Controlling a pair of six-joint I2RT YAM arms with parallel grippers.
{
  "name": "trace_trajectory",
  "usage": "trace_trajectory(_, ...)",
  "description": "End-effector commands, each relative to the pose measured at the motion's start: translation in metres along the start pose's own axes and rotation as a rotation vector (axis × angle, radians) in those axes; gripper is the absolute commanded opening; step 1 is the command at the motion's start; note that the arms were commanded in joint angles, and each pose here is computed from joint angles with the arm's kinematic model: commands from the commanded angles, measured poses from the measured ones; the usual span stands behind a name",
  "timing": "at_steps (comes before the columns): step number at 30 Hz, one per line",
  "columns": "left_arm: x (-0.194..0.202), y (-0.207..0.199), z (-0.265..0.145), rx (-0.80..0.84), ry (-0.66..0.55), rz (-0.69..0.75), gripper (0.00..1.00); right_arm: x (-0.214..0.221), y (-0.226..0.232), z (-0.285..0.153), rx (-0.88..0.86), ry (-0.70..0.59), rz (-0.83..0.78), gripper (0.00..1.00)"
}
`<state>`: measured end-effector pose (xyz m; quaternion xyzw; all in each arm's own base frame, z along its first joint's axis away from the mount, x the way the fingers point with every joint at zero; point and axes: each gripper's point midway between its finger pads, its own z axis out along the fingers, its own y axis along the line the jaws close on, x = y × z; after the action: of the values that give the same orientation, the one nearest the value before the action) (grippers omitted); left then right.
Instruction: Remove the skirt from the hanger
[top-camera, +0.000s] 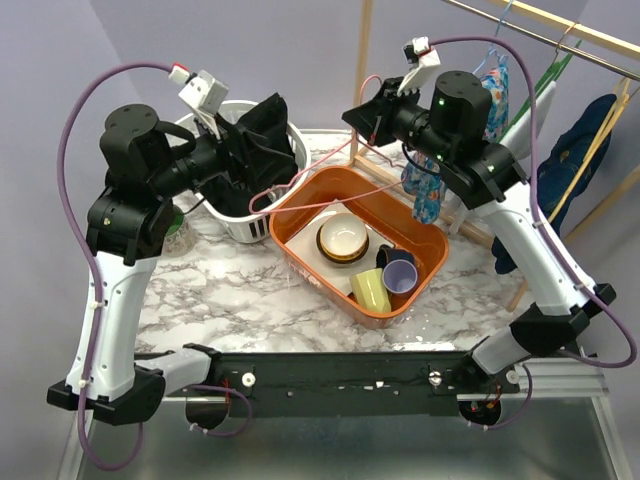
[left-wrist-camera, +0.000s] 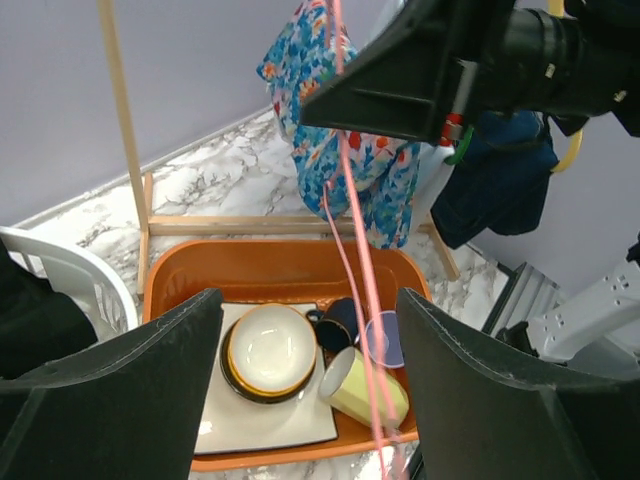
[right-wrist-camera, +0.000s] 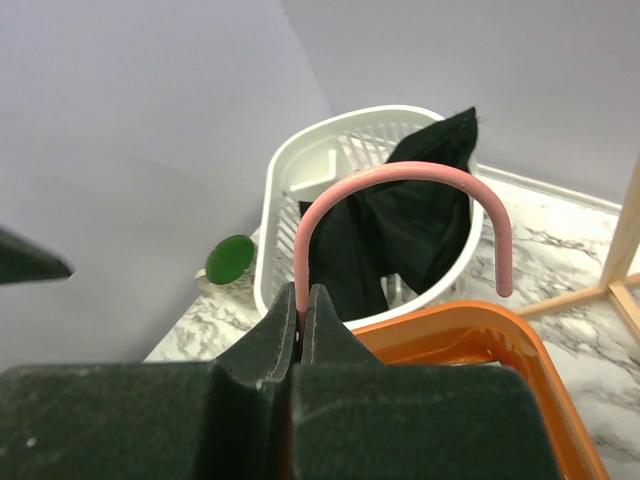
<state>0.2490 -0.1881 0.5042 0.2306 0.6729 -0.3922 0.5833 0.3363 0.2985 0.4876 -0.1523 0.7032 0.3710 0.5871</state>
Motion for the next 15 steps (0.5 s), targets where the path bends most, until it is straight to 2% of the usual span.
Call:
trace_trajectory(1,0.029,-0.011,0.001,0.043,0.101,0.043,0.79,-0.011,-0.012,0.01,0.085,-0.038,-0.015,0.01)
trace_trajectory(6,0.053,-0.003,0.008,-0.026,0.19,0.086,0.74,-0.012,-0.011,0.023,0.074,-0.04,0.0,0.01)
trace_trajectory(13,0.055,0.015,0.012,-0.114,0.208,0.115,0.71,-0.017,-0.001,0.017,0.032,-0.058,0.007,0.01)
trace_trajectory(15,0.053,0.014,0.015,-0.105,0.209,0.124,0.65,-0.017,-0.001,0.016,0.029,-0.055,0.007,0.01)
